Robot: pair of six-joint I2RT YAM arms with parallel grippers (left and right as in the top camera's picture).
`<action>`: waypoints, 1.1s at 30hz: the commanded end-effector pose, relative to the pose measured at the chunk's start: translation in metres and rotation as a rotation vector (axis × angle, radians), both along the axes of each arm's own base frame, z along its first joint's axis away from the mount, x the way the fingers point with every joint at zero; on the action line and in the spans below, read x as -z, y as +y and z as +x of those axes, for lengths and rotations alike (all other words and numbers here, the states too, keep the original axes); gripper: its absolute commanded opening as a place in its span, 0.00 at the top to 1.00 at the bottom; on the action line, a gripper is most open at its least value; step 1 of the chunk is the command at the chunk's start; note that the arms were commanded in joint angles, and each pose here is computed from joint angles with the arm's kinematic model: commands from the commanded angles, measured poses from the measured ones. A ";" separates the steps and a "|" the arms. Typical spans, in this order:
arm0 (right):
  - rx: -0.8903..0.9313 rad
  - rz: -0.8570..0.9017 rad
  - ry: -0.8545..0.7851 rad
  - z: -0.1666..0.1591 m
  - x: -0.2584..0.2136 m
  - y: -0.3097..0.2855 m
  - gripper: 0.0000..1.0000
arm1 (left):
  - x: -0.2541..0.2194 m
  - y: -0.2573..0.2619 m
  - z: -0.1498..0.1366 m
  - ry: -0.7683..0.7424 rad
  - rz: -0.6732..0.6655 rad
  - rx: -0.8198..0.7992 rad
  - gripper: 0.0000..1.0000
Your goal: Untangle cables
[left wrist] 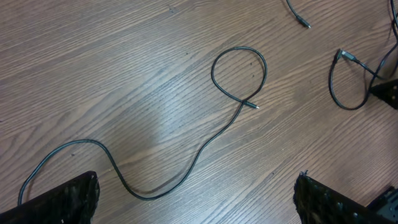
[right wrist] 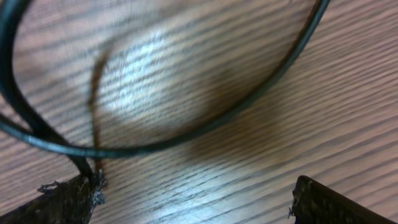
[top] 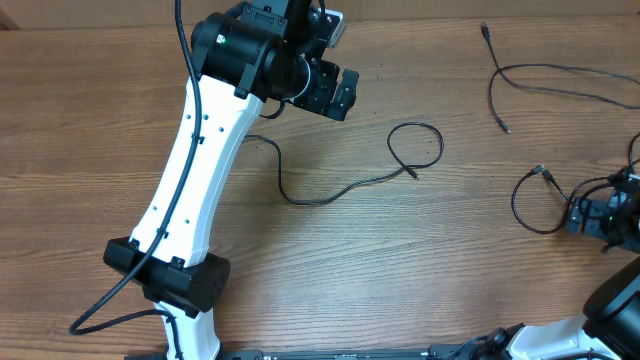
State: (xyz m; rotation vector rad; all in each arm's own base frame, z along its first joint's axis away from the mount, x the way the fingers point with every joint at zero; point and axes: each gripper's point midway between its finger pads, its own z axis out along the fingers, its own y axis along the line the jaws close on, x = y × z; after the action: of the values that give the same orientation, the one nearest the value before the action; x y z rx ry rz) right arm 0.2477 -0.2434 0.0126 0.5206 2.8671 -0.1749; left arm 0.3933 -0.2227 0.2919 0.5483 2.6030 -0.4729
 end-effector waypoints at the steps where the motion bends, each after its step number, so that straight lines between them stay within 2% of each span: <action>1: -0.032 0.013 0.031 -0.008 0.014 0.007 0.00 | -0.011 0.003 0.000 -0.035 -0.002 0.008 0.01; 13: -0.094 0.059 -0.019 0.007 0.036 0.011 0.00 | -0.011 0.003 0.000 -0.035 -0.002 0.008 0.00; 23: -0.185 0.076 -0.349 0.071 0.010 0.011 0.00 | -0.011 0.003 0.000 -0.035 -0.002 0.008 0.01; 33: -0.196 0.061 -0.378 0.080 0.021 0.005 0.00 | -0.011 0.003 0.000 -0.035 -0.002 0.008 0.01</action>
State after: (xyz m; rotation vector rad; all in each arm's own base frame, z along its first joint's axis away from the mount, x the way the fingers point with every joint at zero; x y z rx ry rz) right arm 0.3280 -0.2451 0.0061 0.2536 2.5273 -0.0092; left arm 0.3933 -0.2227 0.2918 0.5483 2.6034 -0.4728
